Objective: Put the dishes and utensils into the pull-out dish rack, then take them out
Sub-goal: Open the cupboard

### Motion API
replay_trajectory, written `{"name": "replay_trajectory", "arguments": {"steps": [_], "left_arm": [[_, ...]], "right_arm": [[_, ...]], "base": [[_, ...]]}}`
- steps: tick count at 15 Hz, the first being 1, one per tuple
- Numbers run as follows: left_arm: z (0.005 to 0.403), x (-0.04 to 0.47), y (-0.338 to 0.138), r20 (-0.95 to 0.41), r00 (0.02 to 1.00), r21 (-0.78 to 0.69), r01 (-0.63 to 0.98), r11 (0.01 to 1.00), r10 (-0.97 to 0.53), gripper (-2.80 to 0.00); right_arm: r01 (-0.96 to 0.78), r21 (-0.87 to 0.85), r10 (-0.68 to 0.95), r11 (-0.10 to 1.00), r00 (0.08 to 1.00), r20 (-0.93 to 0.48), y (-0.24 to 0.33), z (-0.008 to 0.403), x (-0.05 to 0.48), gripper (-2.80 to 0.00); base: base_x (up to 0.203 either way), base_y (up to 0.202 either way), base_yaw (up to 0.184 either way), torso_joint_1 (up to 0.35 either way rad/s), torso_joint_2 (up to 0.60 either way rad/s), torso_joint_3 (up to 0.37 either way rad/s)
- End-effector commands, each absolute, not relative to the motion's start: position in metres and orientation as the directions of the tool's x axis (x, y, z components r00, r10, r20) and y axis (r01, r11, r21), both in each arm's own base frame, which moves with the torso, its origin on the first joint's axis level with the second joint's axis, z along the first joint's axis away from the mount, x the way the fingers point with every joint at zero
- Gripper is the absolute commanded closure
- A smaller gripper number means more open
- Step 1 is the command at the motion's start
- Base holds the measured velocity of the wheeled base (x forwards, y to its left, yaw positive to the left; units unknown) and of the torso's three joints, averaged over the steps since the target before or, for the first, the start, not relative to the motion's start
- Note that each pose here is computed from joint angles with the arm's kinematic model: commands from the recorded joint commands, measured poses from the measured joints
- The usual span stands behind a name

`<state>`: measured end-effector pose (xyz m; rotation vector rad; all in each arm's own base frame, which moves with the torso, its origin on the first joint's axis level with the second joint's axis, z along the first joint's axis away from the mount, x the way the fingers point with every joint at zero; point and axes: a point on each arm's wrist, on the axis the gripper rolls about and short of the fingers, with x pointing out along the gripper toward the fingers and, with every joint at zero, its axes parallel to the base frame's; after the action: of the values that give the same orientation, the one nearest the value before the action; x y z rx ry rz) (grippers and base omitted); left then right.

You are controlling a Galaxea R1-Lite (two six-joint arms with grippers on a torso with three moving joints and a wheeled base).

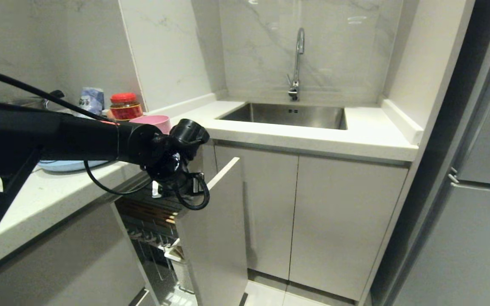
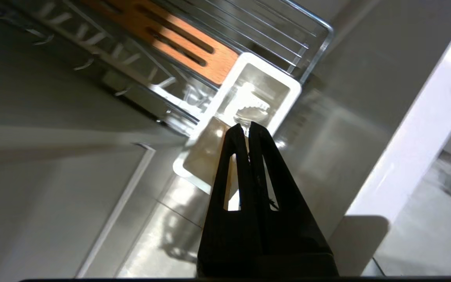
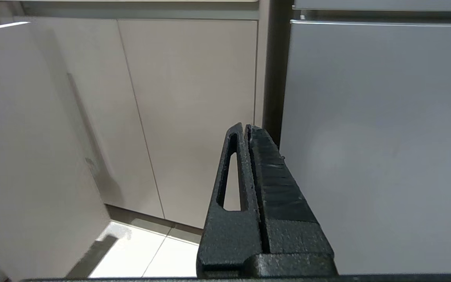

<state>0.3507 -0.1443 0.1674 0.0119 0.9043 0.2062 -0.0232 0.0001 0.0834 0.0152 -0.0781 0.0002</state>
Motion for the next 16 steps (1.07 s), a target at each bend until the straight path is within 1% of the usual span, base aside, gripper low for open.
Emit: {"name": "replay_trajectory", "arguments": {"steps": [1, 4, 9, 13, 16], "left_arm": [[0.179, 0.34, -0.15, -0.788, 0.603, 0.048, -0.134, 0.99, 0.12, 0.0], [0.187, 0.328, -0.158, -0.812, 0.583, -0.021, -0.085, 0.996, 0.032, 0.0], [0.188, 0.314, -0.171, -0.862, 0.488, -0.149, 0.011, 0.989, -0.136, 0.0], [0.181, 0.313, -0.18, -0.879, 0.434, -0.204, 0.028, 0.979, -0.195, 0.0], [0.177, 0.31, -0.186, -0.885, 0.415, -0.215, 0.036, 0.976, -0.21, 0.0]], "right_arm": [[-0.001, 0.015, 0.0, 1.0, 0.999, 0.054, 0.0, 0.076, -0.021, 0.0], [-0.001, 0.015, 0.0, 1.0, 0.999, 0.054, 0.0, 0.076, -0.021, 0.0], [-0.001, 0.015, 0.0, 1.0, 0.999, 0.054, 0.0, 0.076, -0.021, 0.0], [-0.001, 0.015, 0.0, 1.0, 0.999, 0.054, 0.0, 0.076, -0.021, 0.0], [-0.001, 0.015, 0.0, 1.0, 0.999, 0.054, 0.0, 0.076, -0.021, 0.0]], "base": [[0.0, 0.0, 0.0, 0.0, 0.0, 0.0], [0.0, 0.0, 0.0, 0.0, 0.0, 0.0], [0.0, 0.0, 0.0, 0.0, 0.0, 0.0], [0.0, 0.0, 0.0, 0.0, 0.0, 0.0], [0.0, 0.0, 0.0, 0.0, 0.0, 0.0]]}}
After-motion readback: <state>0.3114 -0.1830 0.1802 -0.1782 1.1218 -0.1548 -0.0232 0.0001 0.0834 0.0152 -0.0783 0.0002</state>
